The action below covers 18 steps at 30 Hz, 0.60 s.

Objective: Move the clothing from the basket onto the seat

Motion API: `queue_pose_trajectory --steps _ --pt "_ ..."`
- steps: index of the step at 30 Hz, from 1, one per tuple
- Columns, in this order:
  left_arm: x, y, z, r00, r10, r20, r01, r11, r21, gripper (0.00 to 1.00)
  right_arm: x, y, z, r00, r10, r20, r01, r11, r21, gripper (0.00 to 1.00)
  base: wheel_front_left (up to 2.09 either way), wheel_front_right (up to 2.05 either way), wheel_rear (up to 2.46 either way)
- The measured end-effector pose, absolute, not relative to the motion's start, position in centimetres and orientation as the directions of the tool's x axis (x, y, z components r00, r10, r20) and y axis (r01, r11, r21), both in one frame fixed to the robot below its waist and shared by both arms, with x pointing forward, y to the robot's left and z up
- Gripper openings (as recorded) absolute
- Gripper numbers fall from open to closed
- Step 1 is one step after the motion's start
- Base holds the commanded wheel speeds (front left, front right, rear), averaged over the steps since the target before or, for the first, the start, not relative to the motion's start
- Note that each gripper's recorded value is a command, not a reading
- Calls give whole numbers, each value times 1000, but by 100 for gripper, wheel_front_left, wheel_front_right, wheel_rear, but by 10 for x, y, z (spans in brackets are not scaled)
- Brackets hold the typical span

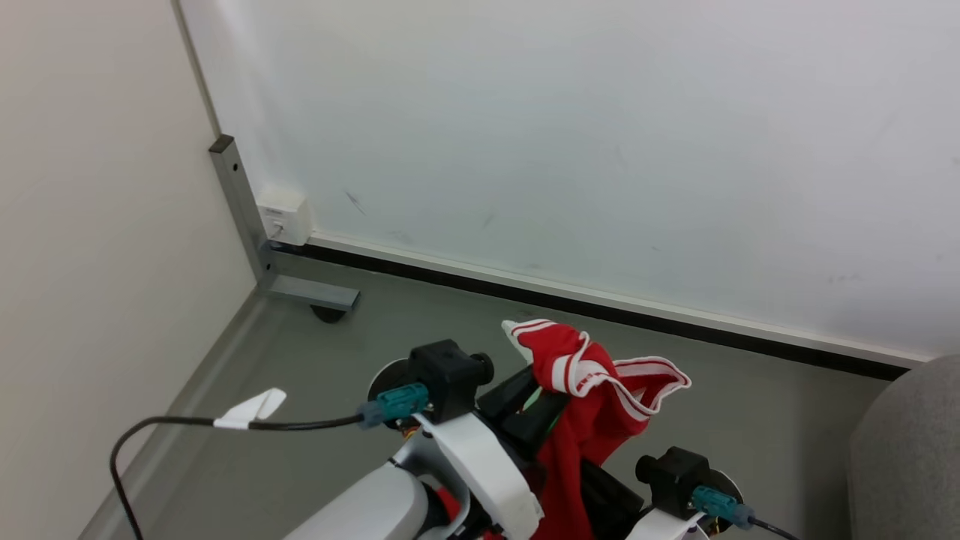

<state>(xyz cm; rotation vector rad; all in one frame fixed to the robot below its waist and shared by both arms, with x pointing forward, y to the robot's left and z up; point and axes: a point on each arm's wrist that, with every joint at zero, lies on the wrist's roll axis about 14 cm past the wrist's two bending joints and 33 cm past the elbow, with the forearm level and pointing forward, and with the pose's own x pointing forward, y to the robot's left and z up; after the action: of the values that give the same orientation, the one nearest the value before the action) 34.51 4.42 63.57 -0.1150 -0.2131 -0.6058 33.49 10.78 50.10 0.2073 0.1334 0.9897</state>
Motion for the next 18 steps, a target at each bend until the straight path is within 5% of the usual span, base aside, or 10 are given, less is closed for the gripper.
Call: queue_pose_trajectory --steps 14,15,16,18 --pt "371 36 604 806 -571 159 589 801 -106 0 351 52 530 673 730 119 -721 612 325 0 0 0 0" --pt "373 33 602 802 -577 155 594 797 -106 14 354 45 535 690 710 138 -707 621 339 0 0 0 0" --pt "374 31 602 798 -582 157 599 793 -108 100 358 37 540 707 690 155 -693 632 346 0 0 0 0" --pt "376 23 601 783 -603 155 620 777 -108 100 364 21 548 737 651 182 -667 658 349 0 0 0 0"
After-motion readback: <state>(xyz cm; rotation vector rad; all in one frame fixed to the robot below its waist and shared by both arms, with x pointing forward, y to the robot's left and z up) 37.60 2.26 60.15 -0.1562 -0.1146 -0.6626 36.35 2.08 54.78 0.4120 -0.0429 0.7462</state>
